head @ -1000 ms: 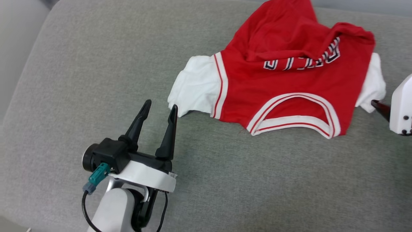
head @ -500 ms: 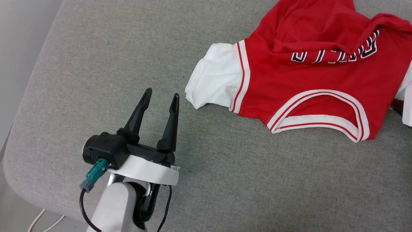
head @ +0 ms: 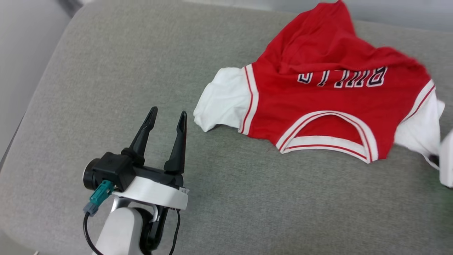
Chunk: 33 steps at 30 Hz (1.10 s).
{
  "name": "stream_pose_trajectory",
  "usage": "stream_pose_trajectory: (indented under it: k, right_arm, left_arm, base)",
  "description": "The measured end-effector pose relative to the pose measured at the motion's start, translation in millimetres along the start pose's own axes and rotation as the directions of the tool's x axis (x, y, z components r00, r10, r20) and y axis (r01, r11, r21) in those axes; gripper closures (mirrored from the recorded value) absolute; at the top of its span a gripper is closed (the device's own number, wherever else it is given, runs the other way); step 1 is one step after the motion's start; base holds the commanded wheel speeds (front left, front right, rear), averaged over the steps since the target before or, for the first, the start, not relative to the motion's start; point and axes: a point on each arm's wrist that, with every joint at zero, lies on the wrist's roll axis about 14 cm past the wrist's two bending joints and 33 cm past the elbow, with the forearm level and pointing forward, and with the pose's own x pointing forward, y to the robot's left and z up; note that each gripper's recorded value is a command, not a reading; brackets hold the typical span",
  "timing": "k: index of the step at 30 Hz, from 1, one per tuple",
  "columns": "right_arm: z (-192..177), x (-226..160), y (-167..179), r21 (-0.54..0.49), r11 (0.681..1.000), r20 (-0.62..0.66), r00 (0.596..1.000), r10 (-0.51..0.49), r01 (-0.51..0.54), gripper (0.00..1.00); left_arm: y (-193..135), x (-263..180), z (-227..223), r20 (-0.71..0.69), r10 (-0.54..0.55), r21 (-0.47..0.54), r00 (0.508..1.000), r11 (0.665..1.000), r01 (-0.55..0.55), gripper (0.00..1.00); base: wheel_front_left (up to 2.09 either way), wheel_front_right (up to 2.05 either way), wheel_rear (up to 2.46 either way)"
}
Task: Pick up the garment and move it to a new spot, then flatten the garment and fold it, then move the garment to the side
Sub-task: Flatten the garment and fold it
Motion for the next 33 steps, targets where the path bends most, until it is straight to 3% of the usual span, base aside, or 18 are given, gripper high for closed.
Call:
stream_pose_trajectory:
  k: [10, 16, 17, 18, 23, 27, 33]
  right_arm:
    - [-49, -63, -83, 0.042, 0.977, -0.016, 0.978, -0.206, 0.207, 1.00]
    - [-67, -75, -110, 0.047, 0.957, -0.025, 0.958, -0.286, 0.286, 1.00]
    - [-67, -74, -109, 0.055, 0.958, -0.016, 0.959, -0.281, 0.282, 0.60]
    - [-64, -73, -107, 0.063, 0.960, 0.014, 0.961, -0.275, 0.274, 0.00]
    - [-29, -79, -87, 0.095, 0.975, 0.233, 0.947, -0.220, 0.202, 0.00]
    - [15, -105, -64, 0.100, 0.987, 0.493, 0.855, -0.161, 0.128, 0.00]
    - [54, -168, -40, 0.129, 0.992, 0.822, 0.559, -0.112, 0.009, 0.00]
  left_arm:
    - [-19, -4, 13, 0.035, -0.060, -0.014, 0.998, 0.998, 0.061, 0.00]
    - [-22, -4, 16, 0.044, -0.073, -0.013, 0.996, 0.997, 0.074, 0.00]
    - [-22, -4, 16, 0.044, -0.074, -0.013, 0.996, 0.997, 0.075, 0.00]
    - [-23, -4, 17, 0.044, -0.076, -0.012, 0.996, 0.997, 0.076, 0.00]
    - [-24, -4, 20, 0.054, -0.082, -0.014, 0.995, 0.996, 0.083, 0.00]
    - [-24, -5, 24, 0.065, -0.082, -0.025, 0.994, 0.996, 0.084, 0.00]
    - [-30, -4, 24, 0.072, -0.092, -0.064, 0.993, 0.993, 0.097, 0.00]
  base:
    - [0.00, 0.00, 0.00]
    - [0.00, 0.00, 0.00]
    - [0.00, 0.00, 0.00]
    - [0.00, 0.00, 0.00]
    - [0.00, 0.00, 0.00]
    - [0.00, 0.00, 0.00]
    - [0.00, 0.00, 0.00]
